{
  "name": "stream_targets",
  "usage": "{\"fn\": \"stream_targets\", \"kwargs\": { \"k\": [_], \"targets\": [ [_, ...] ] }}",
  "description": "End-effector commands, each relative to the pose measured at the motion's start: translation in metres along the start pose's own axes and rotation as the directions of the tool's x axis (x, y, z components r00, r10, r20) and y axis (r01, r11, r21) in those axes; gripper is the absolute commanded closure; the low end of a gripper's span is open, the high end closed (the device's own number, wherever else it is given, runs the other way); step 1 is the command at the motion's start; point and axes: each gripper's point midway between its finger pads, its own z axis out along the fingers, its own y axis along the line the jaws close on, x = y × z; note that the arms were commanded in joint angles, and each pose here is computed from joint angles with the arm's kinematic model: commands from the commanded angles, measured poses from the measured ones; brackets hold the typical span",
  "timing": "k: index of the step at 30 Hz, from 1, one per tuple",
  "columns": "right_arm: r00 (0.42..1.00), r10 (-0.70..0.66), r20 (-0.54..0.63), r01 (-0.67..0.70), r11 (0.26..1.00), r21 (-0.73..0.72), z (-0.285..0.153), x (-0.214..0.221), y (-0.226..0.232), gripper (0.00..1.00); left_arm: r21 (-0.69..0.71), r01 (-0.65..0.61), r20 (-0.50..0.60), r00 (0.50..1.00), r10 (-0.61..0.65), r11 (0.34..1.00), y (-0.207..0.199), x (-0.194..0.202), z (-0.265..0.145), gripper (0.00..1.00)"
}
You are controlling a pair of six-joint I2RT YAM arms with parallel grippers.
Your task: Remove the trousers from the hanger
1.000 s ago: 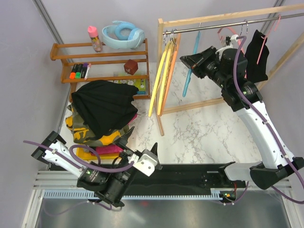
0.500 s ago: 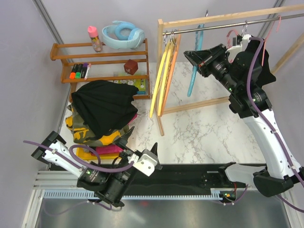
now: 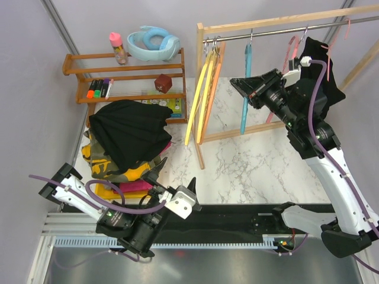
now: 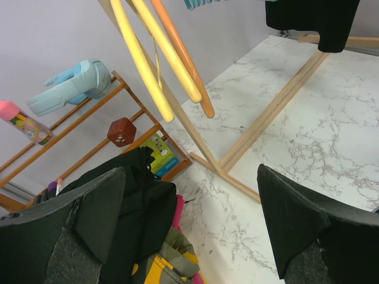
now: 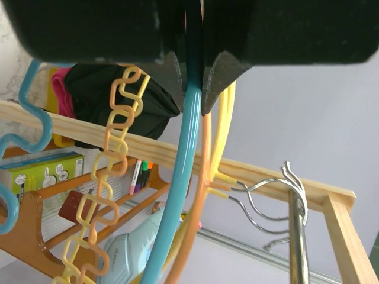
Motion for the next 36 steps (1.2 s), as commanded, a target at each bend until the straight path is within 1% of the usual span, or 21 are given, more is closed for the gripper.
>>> {"fn": "stream_targets", "kwargs": {
  "k": [1, 5, 6, 9, 10, 12, 13, 15, 16, 18, 19, 22, 24, 25, 29, 30, 32, 34, 36],
  "targets": [
    [0.999, -0.046, -0.004, 0.046, 0.996, -0.079, -0.013, 0.003, 0.012, 1.0, 0.212, 0.413, -0.062, 0.91, -0.41, 0.886, -0.016, -0.006, -0.047, 0.02],
    [0.995, -0.085, -0.044, 0.083, 0.995, -0.054, -0.016, 0.015, -0.005, 1.0, 0.206, 0.431, -0.066, 0.902, -0.427, 0.878, -0.013, -0.004, -0.045, 0.02],
    [0.991, -0.115, -0.064, 0.113, 0.993, -0.032, -0.018, 0.019, -0.014, 0.97, 0.204, 0.434, -0.066, 0.9, -0.43, 0.877, -0.012, -0.003, -0.045, 0.02],
    [0.981, -0.169, -0.096, 0.172, 0.985, 0.025, -0.022, 0.028, -0.039, 0.8, 0.197, 0.451, -0.067, 0.892, -0.447, 0.871, -0.009, -0.001, -0.043, 0.02],
    [0.977, -0.182, -0.107, 0.187, 0.981, 0.04, -0.023, 0.03, -0.045, 0.7, 0.196, 0.454, -0.067, 0.891, -0.45, 0.869, -0.01, -0.001, -0.043, 0.02],
    [0.968, -0.206, -0.142, 0.219, 0.973, 0.076, -0.027, 0.037, -0.061, 0.57, 0.191, 0.456, -0.071, 0.889, -0.452, 0.869, -0.009, 0.001, -0.042, 0.02],
    [0.959, -0.236, -0.157, 0.25, 0.965, 0.083, -0.029, 0.039, -0.067, 0.45, 0.189, 0.458, -0.071, 0.889, -0.453, 0.869, -0.01, 0.001, -0.042, 0.02],
    [0.948, -0.257, -0.19, 0.279, 0.955, 0.099, -0.034, 0.046, -0.077, 0.34, 0.187, 0.461, -0.071, 0.887, -0.456, 0.868, -0.009, 0.004, -0.042, 0.02],
    [0.944, -0.269, -0.193, 0.293, 0.95, 0.107, -0.036, 0.045, -0.08, 0.26, 0.187, 0.469, -0.073, 0.883, -0.464, 0.863, -0.009, 0.004, -0.041, 0.02],
    [0.93, -0.306, -0.205, 0.333, 0.936, 0.114, -0.043, 0.046, -0.084, 0.19, 0.186, 0.478, -0.075, 0.878, -0.473, 0.858, -0.008, 0.006, -0.041, 0.01],
    [0.923, -0.323, -0.21, 0.351, 0.929, 0.113, -0.046, 0.046, -0.084, 0.13, 0.185, 0.481, -0.077, 0.876, -0.475, 0.857, -0.007, 0.006, -0.041, 0.01],
    [0.897, -0.372, -0.238, 0.406, 0.906, 0.116, -0.057, 0.047, -0.086, 0.05, 0.185, 0.488, -0.079, 0.873, -0.482, 0.853, -0.006, 0.008, -0.041, 0.02],
    [0.88, -0.404, -0.252, 0.443, 0.888, 0.122, -0.067, 0.047, -0.088, 0.04, 0.184, 0.492, -0.08, 0.87, -0.486, 0.851, -0.005, 0.007, -0.041, 0.02],
    [0.876, -0.413, -0.25, 0.453, 0.882, 0.131, -0.07, 0.045, -0.089, 0.02, 0.184, 0.492, -0.08, 0.87, -0.486, 0.851, -0.005, 0.007, -0.041, 0.02],
    [0.851, -0.462, -0.251, 0.511, 0.837, 0.194, -0.089, 0.039, -0.104, 0.02, 0.181, 0.496, -0.08, 0.868, -0.49, 0.849, -0.003, 0.007, -0.04, 0.01],
    [0.835, -0.492, -0.246, 0.541, 0.816, 0.204, -0.092, 0.035, -0.107, 0.02, 0.18, 0.497, -0.079, 0.867, -0.491, 0.849, -0.003, 0.007, -0.039, 0.01],
    [0.822, -0.516, -0.239, 0.562, 0.802, 0.203, -0.094, 0.032, -0.106, 0.02, 0.176, 0.497, -0.08, 0.867, -0.491, 0.849, -0.003, 0.009, -0.039, 0.01],
    [0.796, -0.563, -0.221, 0.601, 0.778, 0.182, -0.096, 0.027, -0.1, 0.02, 0.176, 0.507, -0.08, 0.862, -0.501, 0.844, -0.002, 0.009, -0.039, 0.01],
    [0.786, -0.599, -0.154, 0.618, 0.769, 0.164, -0.095, 0.018, -0.09, 0.02, 0.175, 0.511, -0.081, 0.86, -0.504, 0.842, -0.002, 0.009, -0.039, 0.02]
  ]
}}
